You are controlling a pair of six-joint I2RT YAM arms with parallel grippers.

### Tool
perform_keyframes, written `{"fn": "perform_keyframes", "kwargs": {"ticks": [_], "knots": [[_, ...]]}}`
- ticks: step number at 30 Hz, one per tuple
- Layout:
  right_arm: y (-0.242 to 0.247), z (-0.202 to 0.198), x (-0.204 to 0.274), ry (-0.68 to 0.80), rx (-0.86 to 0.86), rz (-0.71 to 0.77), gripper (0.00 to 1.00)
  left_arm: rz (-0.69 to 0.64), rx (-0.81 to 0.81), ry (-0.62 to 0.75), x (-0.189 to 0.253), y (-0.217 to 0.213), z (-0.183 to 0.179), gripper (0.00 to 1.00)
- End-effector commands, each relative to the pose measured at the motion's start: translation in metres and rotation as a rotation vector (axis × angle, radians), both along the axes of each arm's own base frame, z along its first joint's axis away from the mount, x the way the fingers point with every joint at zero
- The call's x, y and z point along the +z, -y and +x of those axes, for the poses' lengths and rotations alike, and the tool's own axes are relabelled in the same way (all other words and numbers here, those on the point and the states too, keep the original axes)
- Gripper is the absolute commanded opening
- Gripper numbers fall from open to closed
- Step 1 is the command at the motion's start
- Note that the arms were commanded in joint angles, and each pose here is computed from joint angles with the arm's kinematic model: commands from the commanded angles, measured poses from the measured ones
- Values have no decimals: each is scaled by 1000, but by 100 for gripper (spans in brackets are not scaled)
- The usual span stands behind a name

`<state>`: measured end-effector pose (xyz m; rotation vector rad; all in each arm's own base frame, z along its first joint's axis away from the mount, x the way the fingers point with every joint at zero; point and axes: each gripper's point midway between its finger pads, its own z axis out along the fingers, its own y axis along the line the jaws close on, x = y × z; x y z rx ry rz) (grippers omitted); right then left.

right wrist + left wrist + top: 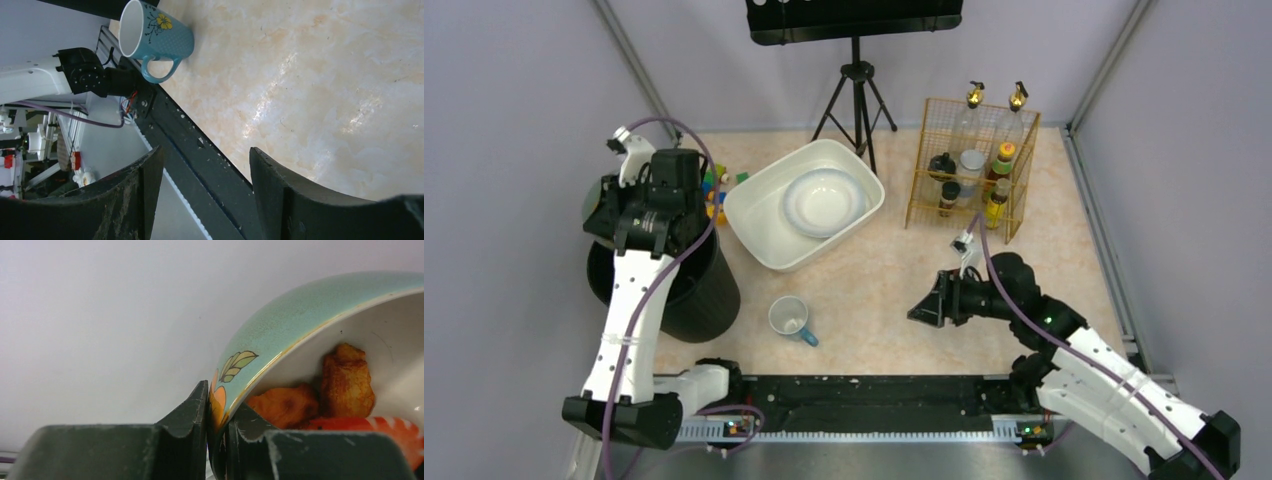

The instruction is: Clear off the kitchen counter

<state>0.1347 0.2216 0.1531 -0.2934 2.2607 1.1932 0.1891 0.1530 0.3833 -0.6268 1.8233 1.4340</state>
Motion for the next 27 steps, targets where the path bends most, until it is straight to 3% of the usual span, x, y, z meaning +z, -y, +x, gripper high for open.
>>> {"fn": "perform_keyframes", "kwargs": {"ticks": [1,8,23,27], "knots": [[-2,3,15,46,-3,46,63,147,277,216,52,-1,-42,0],[-1,1,11,44,3,37,63,164,250,153,34,0,-50,0],[-1,5,10,49,-9,36,63,139,215,218,56,3,-55,0],[-3,6,10,52,-9,50,63,156,188,122,41,10,-40,0]]}}
